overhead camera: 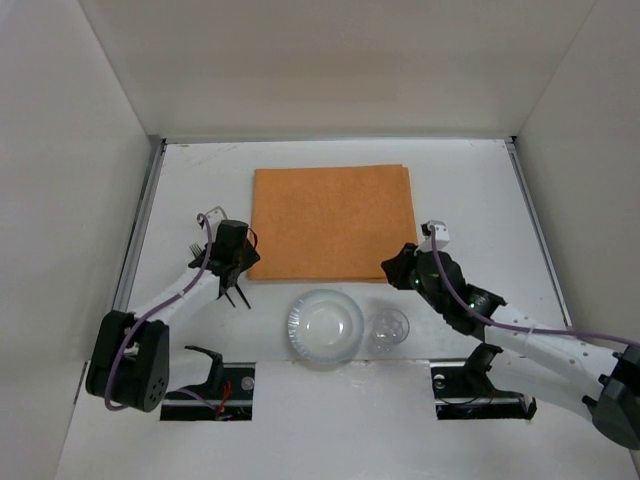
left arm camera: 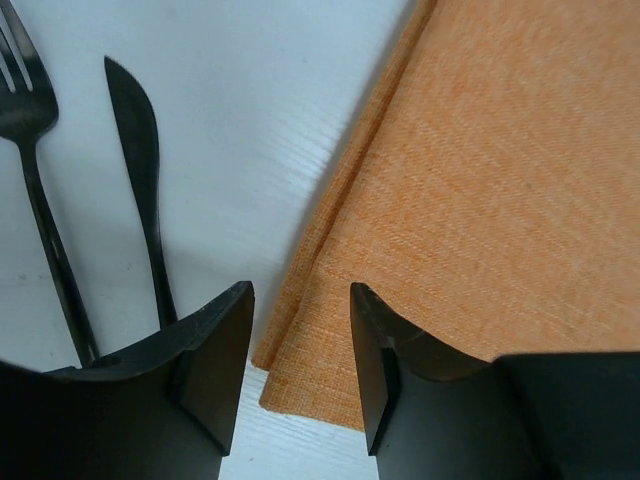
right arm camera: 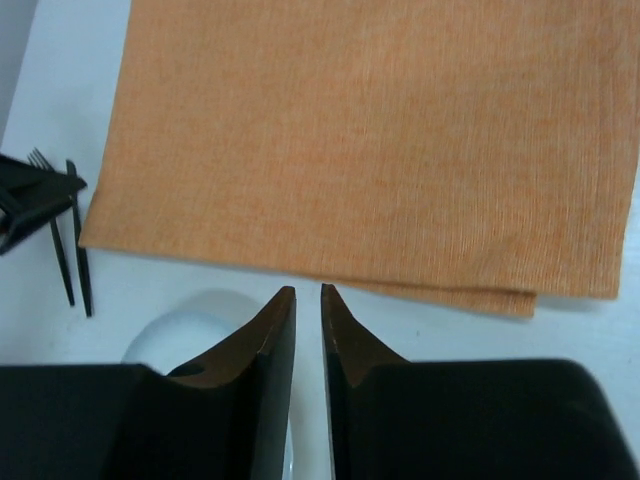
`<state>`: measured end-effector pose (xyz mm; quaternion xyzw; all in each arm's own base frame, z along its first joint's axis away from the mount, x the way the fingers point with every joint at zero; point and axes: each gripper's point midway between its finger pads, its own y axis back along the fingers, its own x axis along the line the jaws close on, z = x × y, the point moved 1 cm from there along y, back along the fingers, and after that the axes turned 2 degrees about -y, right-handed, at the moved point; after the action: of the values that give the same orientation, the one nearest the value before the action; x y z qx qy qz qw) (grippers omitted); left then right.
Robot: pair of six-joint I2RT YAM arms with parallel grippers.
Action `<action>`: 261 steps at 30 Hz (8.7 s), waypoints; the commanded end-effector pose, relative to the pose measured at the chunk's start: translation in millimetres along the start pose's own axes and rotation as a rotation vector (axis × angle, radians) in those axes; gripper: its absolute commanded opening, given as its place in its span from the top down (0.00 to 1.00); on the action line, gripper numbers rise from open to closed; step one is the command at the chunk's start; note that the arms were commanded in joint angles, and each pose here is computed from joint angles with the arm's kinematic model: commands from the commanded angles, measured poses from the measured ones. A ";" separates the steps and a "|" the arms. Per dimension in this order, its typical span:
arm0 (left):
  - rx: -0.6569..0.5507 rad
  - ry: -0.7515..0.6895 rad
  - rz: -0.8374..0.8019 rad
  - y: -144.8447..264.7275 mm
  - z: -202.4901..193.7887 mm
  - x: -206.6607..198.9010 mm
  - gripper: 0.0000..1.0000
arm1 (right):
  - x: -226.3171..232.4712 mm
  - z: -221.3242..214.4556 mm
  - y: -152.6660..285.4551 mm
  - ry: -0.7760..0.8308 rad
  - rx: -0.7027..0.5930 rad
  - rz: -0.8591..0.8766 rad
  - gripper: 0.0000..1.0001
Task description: Set the dinner table for one person
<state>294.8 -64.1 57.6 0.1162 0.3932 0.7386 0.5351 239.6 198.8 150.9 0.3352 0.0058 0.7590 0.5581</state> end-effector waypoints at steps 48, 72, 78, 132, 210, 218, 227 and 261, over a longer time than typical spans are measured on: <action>-0.168 0.035 -0.440 37.4 2.4 -92.1 0.51 | 32.7 103.0 23.2 0.111 0.020 -0.132 0.90; -0.171 0.082 -0.433 26.5 3.0 -81.0 0.51 | -101.3 206.1 -214.9 -0.005 -0.008 -0.438 0.91; -0.150 0.085 -0.435 23.9 0.6 -82.0 0.51 | -110.1 198.3 -232.2 0.009 0.029 -0.465 0.90; -0.157 0.111 -0.478 35.2 5.7 -85.9 0.51 | 40.0 -144.9 18.4 -0.114 0.472 0.220 0.30; -0.211 0.173 -0.475 41.4 21.7 -70.7 0.51 | 93.5 57.9 -50.0 -0.382 0.060 0.435 0.95; -0.219 0.177 -0.463 39.9 22.1 -67.7 0.51 | 81.0 93.4 -137.0 -0.543 -0.017 0.438 0.94; -0.201 0.168 -0.451 34.5 18.0 -67.5 0.51 | 62.0 67.3 -179.8 -0.634 0.017 0.369 0.93; -0.218 0.005 0.058 59.7 11.0 33.3 0.61 | 0.7 38.1 -58.8 -0.083 -0.059 -0.027 0.92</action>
<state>267.3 -61.9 101.9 0.0122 0.3270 0.7587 0.5633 317.3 219.8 148.3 0.3992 -0.0516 0.7265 0.5569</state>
